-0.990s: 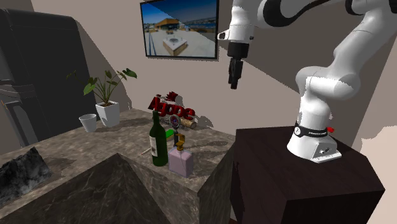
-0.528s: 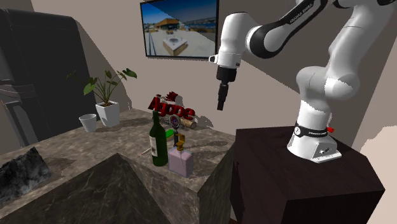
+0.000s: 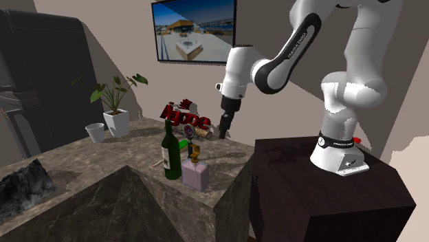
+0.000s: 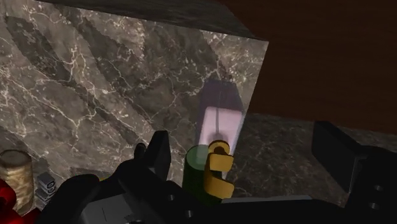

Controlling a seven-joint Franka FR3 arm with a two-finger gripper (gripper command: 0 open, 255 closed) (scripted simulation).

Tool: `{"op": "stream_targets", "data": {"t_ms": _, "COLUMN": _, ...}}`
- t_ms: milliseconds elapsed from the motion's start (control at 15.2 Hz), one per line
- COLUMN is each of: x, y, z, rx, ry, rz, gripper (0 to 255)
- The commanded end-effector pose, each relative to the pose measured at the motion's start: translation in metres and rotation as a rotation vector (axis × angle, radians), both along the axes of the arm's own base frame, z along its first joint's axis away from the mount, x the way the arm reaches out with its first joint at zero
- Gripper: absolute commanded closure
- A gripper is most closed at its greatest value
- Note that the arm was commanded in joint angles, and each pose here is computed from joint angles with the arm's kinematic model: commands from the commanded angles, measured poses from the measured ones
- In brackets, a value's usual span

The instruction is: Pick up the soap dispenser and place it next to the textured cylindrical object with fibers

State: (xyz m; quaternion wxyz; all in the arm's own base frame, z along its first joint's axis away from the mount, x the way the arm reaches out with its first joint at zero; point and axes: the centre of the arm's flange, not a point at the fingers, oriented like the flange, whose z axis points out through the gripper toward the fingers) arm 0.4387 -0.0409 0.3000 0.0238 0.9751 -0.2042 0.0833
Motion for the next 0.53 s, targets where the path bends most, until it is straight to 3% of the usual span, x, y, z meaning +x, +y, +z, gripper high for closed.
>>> {"op": "stream_targets", "data": {"t_ms": 0, "x": 0.012, "y": -0.004, "z": -0.024, "rx": -0.002, "ry": -0.013, "rz": -0.032, "gripper": 0}}
{"op": "stream_targets", "data": {"t_ms": 462, "x": 0.055, "y": -0.018, "z": -0.103, "rx": -0.013, "ry": -0.049, "rz": -0.139, "gripper": 0}}
